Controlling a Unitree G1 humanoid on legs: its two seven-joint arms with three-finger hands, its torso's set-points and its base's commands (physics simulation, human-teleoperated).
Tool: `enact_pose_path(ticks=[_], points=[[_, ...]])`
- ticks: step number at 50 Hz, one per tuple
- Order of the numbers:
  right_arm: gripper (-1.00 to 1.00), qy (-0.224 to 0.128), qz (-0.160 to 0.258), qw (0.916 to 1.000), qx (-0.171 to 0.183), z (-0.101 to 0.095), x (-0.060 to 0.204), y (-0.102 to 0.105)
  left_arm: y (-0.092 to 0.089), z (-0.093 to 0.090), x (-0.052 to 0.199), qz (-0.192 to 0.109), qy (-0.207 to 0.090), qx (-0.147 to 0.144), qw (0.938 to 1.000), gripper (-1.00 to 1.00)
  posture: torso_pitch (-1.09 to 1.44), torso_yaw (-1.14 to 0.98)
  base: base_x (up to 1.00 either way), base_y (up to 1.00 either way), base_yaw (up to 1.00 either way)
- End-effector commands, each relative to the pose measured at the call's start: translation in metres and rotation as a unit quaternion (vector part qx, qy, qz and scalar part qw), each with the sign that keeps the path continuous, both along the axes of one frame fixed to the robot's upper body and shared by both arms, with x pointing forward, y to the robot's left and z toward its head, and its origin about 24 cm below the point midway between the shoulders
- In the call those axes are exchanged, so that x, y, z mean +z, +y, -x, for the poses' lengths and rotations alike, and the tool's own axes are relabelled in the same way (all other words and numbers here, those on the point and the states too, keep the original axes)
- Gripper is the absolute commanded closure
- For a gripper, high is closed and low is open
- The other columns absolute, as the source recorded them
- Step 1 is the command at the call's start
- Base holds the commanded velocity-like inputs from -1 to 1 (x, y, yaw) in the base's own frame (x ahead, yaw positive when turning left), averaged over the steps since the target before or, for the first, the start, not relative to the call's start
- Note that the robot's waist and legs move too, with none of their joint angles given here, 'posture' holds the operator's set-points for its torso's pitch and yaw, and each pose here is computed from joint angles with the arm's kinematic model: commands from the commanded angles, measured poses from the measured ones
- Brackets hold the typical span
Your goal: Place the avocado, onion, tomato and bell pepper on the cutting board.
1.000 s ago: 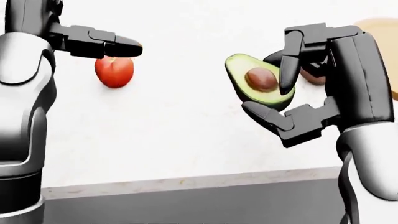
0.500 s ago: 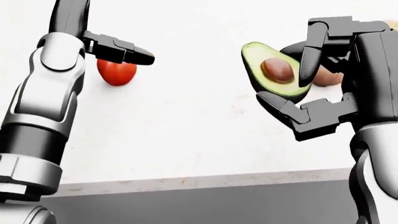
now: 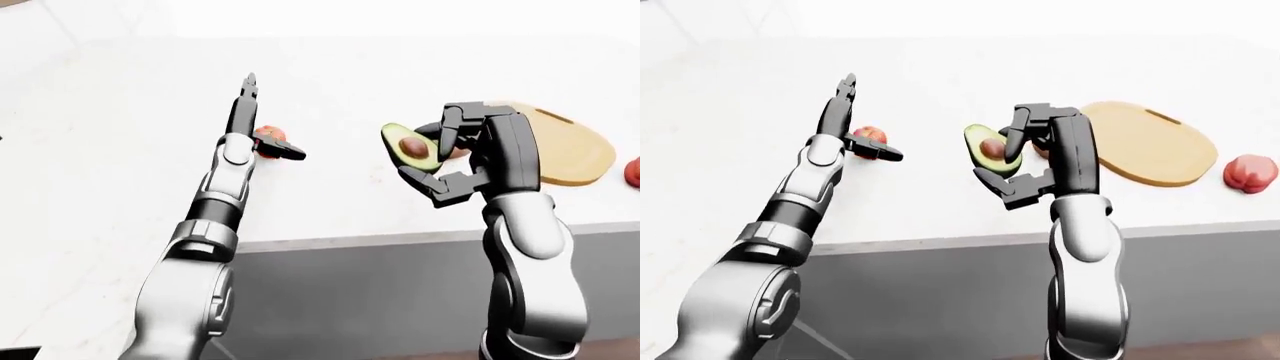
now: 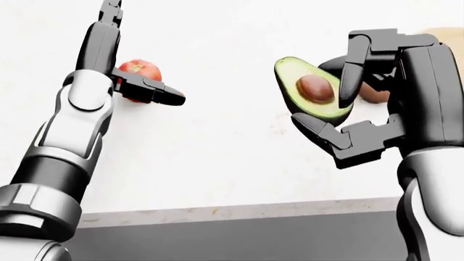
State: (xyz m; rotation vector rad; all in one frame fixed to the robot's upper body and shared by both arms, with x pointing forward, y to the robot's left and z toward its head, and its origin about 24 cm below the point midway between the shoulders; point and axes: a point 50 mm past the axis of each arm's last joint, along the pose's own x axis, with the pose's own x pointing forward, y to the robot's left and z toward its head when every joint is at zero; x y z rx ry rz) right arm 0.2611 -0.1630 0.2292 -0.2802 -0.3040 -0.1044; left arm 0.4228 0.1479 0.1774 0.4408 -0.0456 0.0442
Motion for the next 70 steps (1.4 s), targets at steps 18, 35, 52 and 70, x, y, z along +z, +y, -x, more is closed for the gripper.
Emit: enact_pose_path(ticks=[18,35,52,70], points=[[1.0,-0.054,0.003,0.9986,0.003,0.008,0.012,0.002,0.004,-0.002,0.014,-0.009,-0.044,0.011,0.9989,-1.0,0.0,0.0,0.0,0.0,0.0],[1.0,-0.06,0.005,0.9982,0.007,0.008,0.013,0.004,0.006,-0.002,0.004,-0.016,-0.029,0.013,0.9994,-0.25,0.0,0.0,0.0,0.0,0.0],[1.0,-0.058,0.018,0.9982,0.005,0.011,0.019,0.004,0.004,-0.001,0.004,-0.014,-0.028,0.005,0.9995,0.56,0.0,0.0,0.0,0.0,0.0],[1.0,-0.059,0.024,0.998,0.001,0.008,0.017,0.005,0.0,0.023,0.051,0.005,-0.086,-0.01,0.9962,1.0,0.0,0.0,0.0,0.0,0.0]])
